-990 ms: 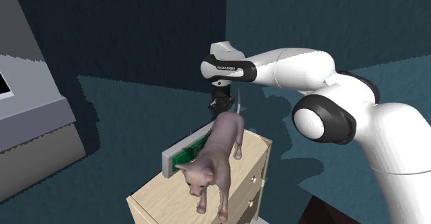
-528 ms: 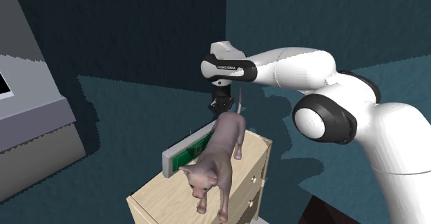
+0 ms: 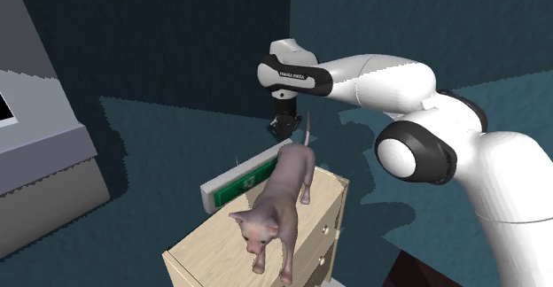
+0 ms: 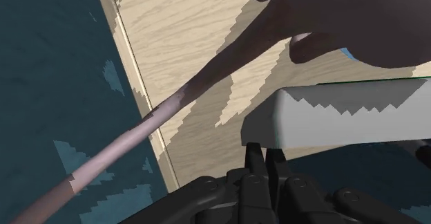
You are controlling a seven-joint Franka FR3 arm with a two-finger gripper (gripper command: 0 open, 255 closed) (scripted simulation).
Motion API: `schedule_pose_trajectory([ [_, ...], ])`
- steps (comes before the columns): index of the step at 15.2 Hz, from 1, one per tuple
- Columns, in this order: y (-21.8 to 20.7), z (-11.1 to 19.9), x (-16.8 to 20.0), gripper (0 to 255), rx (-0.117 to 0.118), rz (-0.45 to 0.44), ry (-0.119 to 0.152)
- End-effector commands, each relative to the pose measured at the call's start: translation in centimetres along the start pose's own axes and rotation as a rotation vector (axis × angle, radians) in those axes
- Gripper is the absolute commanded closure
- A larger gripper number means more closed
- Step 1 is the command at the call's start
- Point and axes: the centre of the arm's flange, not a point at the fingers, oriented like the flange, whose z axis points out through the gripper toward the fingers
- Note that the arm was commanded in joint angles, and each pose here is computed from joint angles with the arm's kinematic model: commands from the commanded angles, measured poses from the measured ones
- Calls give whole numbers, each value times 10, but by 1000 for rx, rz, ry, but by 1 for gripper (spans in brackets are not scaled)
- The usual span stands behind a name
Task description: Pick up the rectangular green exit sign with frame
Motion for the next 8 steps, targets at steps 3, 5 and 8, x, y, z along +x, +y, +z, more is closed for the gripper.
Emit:
schedule_pose_trajectory([
  [3, 0, -21, -2, 255, 0, 0, 0],
  [5, 0, -32, -3, 255, 0, 0, 0],
  [8, 0, -38, -4, 255, 0, 0, 0],
])
